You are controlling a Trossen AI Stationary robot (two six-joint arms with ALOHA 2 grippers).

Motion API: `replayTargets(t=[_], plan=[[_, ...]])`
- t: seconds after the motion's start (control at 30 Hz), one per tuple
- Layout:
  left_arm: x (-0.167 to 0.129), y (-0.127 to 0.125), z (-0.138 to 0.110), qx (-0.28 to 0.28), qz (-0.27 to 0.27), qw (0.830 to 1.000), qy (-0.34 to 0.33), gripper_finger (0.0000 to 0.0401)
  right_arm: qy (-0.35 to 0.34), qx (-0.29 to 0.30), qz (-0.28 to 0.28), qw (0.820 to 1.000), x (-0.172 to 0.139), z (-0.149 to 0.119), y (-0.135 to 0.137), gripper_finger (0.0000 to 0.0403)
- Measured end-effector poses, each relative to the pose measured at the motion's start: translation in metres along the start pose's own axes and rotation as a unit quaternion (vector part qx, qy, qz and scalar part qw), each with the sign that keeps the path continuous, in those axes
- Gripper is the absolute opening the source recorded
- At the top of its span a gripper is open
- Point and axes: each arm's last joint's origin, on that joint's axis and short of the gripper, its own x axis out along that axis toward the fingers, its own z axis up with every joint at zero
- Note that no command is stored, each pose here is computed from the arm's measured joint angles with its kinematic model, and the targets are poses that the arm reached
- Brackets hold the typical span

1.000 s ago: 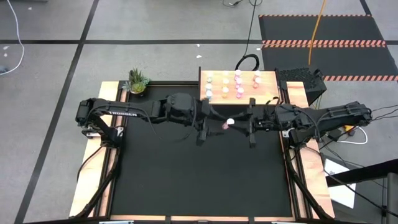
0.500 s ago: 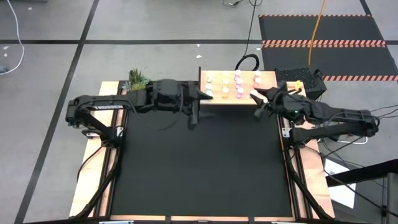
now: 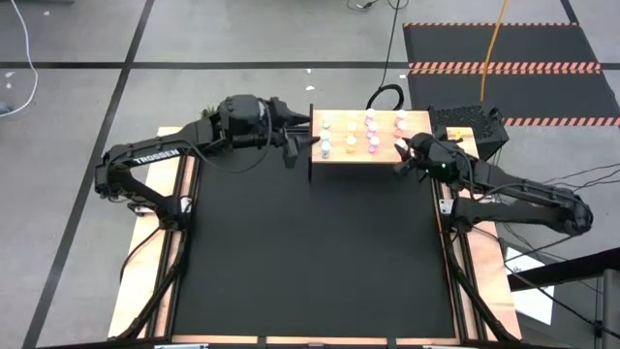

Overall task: Pick and place medicine bottles onto shelf by color
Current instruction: Put the orange pill bottle aligned with the other orange pill bottles on the shelf

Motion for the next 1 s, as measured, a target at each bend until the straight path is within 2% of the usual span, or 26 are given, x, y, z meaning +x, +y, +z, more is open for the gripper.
replayTargets(t=[0.27, 0.53, 0.77, 1.0], plan=[[0.000, 0.020, -0.001, 0.019, 0.031, 0.999, 0.012, 0.0278, 0.004, 0.033, 0.001, 0.999, 0.018, -0.020, -0.011, 0.0120], [-0.001, 0.033, -0.004, 0.023, 0.050, 0.998, 0.030, 0.0274, -0.009, 0.054, -0.020, 0.998, 0.023, -0.020, -0.021, 0.0121], [-0.002, 0.036, -0.003, 0.032, 0.052, 0.998, 0.030, 0.0273, -0.002, 0.069, 0.017, 0.997, 0.024, -0.021, -0.022, 0.0122], [-0.007, 0.047, -0.001, 0.014, 0.069, 0.997, 0.024, 0.0273, 0.001, 0.068, 0.005, 0.998, 0.025, -0.021, -0.026, 0.0123]])
